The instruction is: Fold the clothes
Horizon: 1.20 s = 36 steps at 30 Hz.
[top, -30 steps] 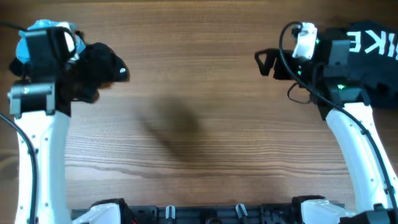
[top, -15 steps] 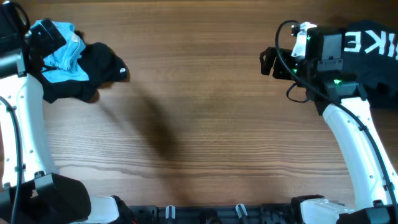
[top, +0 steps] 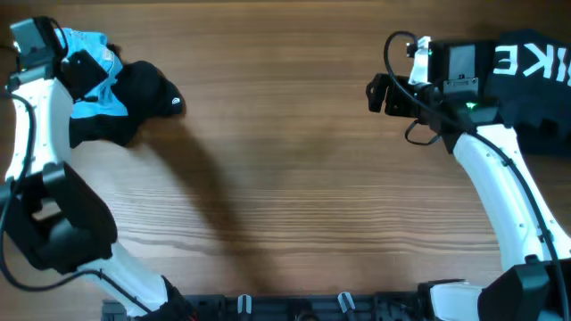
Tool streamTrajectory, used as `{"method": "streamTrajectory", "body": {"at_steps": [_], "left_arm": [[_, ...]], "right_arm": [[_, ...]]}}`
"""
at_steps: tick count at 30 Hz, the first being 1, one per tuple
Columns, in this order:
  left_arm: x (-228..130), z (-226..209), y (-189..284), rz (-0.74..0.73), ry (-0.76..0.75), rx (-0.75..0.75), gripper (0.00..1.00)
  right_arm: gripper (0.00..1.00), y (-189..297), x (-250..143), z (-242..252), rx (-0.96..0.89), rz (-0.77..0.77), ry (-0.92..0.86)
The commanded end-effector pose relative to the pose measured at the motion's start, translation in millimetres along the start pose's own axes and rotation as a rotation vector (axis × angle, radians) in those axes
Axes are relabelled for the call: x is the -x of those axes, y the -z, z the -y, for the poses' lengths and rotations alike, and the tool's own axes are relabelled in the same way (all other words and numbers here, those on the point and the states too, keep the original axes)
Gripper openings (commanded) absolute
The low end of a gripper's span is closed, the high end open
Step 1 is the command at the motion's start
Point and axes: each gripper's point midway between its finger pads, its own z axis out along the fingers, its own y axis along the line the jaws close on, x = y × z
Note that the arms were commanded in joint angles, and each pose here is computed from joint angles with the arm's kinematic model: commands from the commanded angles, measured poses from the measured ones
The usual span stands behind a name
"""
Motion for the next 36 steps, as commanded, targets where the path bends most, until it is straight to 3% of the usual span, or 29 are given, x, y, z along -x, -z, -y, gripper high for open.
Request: {"method": "streamTrajectory", "body": {"at_steps": [1, 8, 9, 11, 13, 15, 20, 24, 27, 31, 33, 36], "left_arm": [[-8.2, -9.6, -26.5, -0.042, 0.085, 0.024, 0.78], [-16.1, -4.2, -73.6, -0.045, 0.085, 0.005, 0.83], [-15.3, -1.2, -77.8, -0.040, 0.086, -0.010, 0.76], [-11.7, 5.6, -80.3, -0.027, 0.088, -0.046, 0.48], [-2.6, 17.1, -78.1, 0.001, 0.090, -0.107, 0.31], [5.9, 26.0, -73.9, 0.027, 0.091, -0.154, 0.22], [24.1, 44.5, -43.2, 0.067, 0.085, -0.258, 0.13], [48.5, 61.5, 10.6, 0.138, 0.074, -0.364, 0.04], [67.6, 78.5, 69.5, 0.216, 0.050, -0.471, 0.04], [85.4, 105.4, 184.7, 0.391, -0.010, -0.609, 0.04], [86.0, 116.3, 238.2, 0.474, -0.039, -0.672, 0.04], [74.4, 130.7, 337.8, 0.609, -0.065, -0.810, 0.04]], "right_arm": [[1.00, -2.9, -5.2, -3.2, 0.016, -0.026, 0.011], [1.00, -2.8, -10.4, -2.0, 0.012, -0.047, 0.007], [1.00, -2.8, -10.4, -2.0, 0.012, -0.047, 0.007], [1.00, -2.8, -10.2, -2.1, 0.012, -0.047, 0.007], [1.00, -2.8, -9.9, -2.1, 0.012, -0.046, 0.005], [1.00, -2.8, -9.1, -2.3, 0.013, -0.042, 0.006], [1.00, -2.9, -7.9, -2.6, 0.014, -0.037, 0.006], [1.00, -2.9, -6.7, -2.9, 0.015, -0.032, 0.007], [1.00, -2.9, -6.7, -4.0, 0.022, -0.033, 0.007], [0.99, -2.5, -8.3, -11.7, 0.067, -0.042, 0.007], [0.88, 0.3, -9.2, -20.9, 0.119, -0.048, 0.007], [0.85, 29.8, 7.9, -59.7, 0.325, 0.033, 0.041]]}}
